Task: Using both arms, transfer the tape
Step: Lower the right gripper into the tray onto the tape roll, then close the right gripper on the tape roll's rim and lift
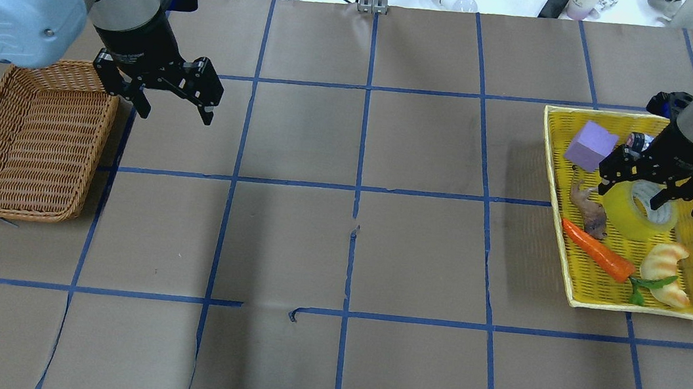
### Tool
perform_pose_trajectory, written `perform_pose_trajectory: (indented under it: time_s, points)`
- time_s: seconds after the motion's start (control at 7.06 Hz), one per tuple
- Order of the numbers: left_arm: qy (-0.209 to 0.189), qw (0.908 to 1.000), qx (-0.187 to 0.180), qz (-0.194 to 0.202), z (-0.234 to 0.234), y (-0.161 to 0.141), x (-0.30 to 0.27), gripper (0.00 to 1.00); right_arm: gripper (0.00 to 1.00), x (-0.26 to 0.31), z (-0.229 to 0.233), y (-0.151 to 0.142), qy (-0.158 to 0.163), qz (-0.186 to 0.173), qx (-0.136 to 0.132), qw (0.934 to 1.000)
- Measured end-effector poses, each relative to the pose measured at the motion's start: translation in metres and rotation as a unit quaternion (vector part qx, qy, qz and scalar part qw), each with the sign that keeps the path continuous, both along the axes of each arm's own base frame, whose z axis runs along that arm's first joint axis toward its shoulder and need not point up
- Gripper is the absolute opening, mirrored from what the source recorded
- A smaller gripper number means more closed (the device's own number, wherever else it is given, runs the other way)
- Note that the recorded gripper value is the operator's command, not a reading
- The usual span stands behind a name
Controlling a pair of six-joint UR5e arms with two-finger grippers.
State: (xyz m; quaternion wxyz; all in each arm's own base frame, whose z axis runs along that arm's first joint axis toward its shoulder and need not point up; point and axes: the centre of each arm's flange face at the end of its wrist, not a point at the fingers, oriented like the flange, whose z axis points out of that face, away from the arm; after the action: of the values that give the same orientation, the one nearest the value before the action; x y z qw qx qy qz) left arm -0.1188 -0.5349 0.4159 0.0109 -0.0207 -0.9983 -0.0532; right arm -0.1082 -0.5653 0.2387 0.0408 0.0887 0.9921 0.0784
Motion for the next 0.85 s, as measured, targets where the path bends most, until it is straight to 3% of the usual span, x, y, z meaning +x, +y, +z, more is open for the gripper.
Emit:
perform_pose_trajectory:
  time_s: [0.14, 0.28, 0.42, 0.85]
  points:
    - [0.0, 1.0, 0.0, 0.0, 0.0, 0.0, 0.0, 1.0, 0.43, -0.001, -0.006, -0.002, 0.0, 0.0, 0.001, 1.0]
    - [0.0, 1.0, 0.0, 0.0, 0.0, 0.0, 0.0, 1.0, 0.11, -0.001, -0.009, -0.002, 0.0, 0.0, 0.002, 1.0]
    - [0.0, 1.0, 0.0, 0.0, 0.0, 0.0, 0.0, 1.0, 0.0, -0.001, -0.01, -0.002, 0.001, 0.0, 0.003, 1.0]
    - [0.001, 1.0, 0.0, 0.0, 0.0, 0.0, 0.0, 1.0, 0.0, -0.004, 0.003, -0.005, 0.012, 0.0, -0.007, 0.9999]
